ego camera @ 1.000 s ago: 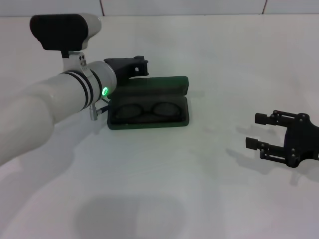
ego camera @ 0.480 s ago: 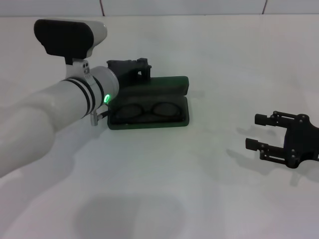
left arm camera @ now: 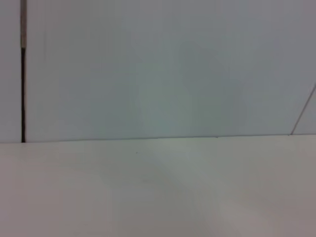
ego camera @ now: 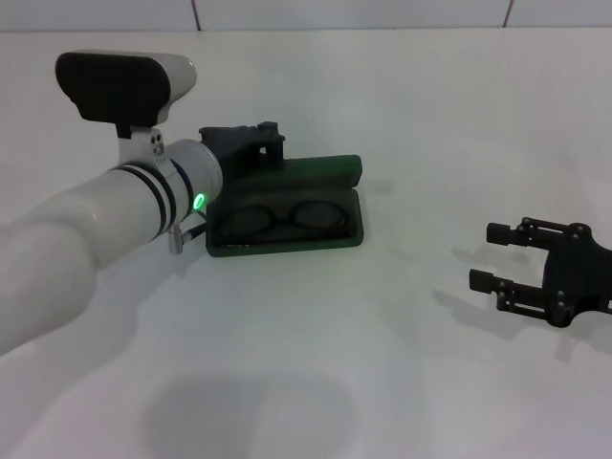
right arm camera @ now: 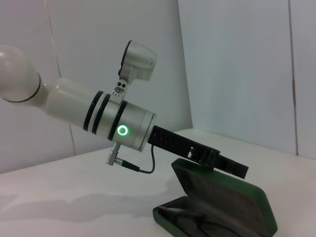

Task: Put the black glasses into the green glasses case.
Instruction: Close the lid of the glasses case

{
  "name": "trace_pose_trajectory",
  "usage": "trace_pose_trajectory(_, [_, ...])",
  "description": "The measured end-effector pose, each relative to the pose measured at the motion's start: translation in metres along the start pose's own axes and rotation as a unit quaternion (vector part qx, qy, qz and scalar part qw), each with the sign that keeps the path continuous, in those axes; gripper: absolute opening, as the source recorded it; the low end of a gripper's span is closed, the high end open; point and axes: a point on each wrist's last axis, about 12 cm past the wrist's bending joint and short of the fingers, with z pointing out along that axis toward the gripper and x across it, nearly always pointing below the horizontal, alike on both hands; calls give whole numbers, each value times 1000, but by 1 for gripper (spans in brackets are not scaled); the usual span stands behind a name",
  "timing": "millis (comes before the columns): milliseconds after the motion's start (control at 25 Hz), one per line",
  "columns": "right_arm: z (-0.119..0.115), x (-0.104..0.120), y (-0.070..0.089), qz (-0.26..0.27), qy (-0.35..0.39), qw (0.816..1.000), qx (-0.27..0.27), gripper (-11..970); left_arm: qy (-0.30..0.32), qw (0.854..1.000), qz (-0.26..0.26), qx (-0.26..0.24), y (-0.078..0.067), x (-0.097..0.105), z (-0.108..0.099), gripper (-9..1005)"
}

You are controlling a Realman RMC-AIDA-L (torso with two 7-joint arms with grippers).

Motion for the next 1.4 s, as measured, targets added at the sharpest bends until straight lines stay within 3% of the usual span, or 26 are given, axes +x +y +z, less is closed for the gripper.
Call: trace_pose_trajectory(1400, [0,-1,0,3,-2,1000,0,639,-9,1000,23,3,-7,28,-13,97])
